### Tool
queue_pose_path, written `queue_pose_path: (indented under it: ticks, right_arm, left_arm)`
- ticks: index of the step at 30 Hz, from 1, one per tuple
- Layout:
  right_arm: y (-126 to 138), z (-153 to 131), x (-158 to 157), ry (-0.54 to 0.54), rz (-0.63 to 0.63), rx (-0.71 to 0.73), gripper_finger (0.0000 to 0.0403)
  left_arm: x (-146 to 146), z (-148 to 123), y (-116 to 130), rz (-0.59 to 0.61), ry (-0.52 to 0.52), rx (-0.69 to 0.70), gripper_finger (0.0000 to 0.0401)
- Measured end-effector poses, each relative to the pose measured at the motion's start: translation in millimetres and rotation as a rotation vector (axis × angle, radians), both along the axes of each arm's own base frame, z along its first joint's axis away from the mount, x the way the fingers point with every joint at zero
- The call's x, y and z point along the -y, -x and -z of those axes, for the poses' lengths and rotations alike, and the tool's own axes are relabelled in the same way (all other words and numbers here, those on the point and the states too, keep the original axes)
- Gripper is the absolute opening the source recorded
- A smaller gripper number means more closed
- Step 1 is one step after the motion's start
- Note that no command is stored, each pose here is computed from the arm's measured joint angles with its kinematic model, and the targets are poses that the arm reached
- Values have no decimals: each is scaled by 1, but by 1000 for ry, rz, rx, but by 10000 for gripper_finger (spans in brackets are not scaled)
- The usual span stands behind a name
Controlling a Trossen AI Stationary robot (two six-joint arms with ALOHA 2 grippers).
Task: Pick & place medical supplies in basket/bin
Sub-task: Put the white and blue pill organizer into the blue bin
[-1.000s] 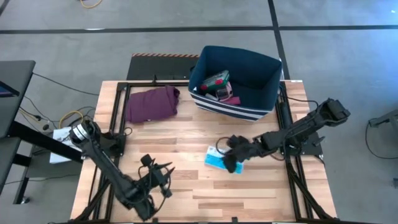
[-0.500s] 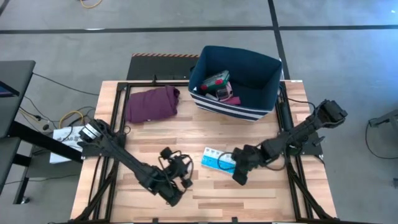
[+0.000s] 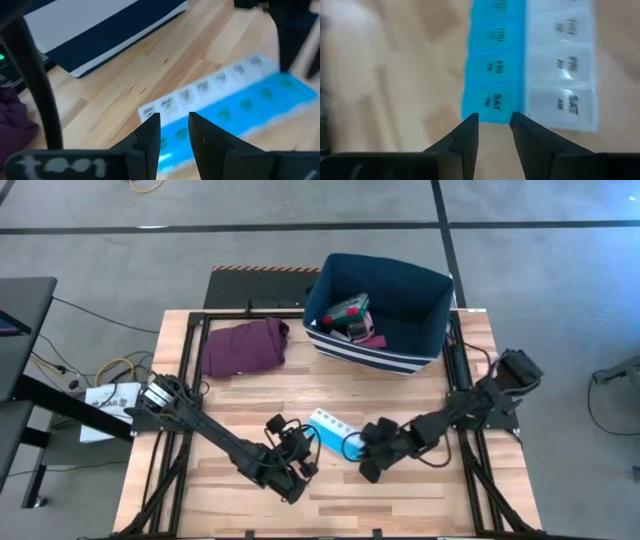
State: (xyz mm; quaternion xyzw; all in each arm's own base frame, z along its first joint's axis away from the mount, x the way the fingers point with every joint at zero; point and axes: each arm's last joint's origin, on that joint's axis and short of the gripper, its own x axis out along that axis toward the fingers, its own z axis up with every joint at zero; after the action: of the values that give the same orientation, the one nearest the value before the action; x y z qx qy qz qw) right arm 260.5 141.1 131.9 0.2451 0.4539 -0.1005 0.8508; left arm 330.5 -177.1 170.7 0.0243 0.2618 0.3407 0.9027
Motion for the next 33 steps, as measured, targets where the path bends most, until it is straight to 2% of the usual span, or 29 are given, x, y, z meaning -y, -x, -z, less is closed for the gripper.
queue_pose_path:
  ticks: [3,7,9,13,19,23,26,33]
  right_arm:
    - [-18,-10,-5,-43,-117,143,117]
    - [-42,-43,-7,-58,-228,332,117]
    - [-45,-48,-5,-44,-255,314,117]
    - [-49,-53,-2,-48,-231,278,117]
    - [-47,-37,4,-10,-216,165,117]
    - [-59,-31,12,-41,-198,195,117]
    - [-61,-25,21,-114,-245,132,116]
    - [-55,-26,27,-91,-229,69,116]
  left_arm:
    - [-3,0,-2,4,-19,-17,91]
    - [-7,1,-5,17,0,-46,91]
    - [-10,2,-7,18,43,-58,91]
    - [-15,7,-13,11,120,-60,91]
    - [-16,31,-26,36,163,-78,86]
    - [-7,34,-25,55,144,-60,48]
    - [-1,34,-22,77,138,-67,10]
    - [10,37,-17,97,142,-64,1]
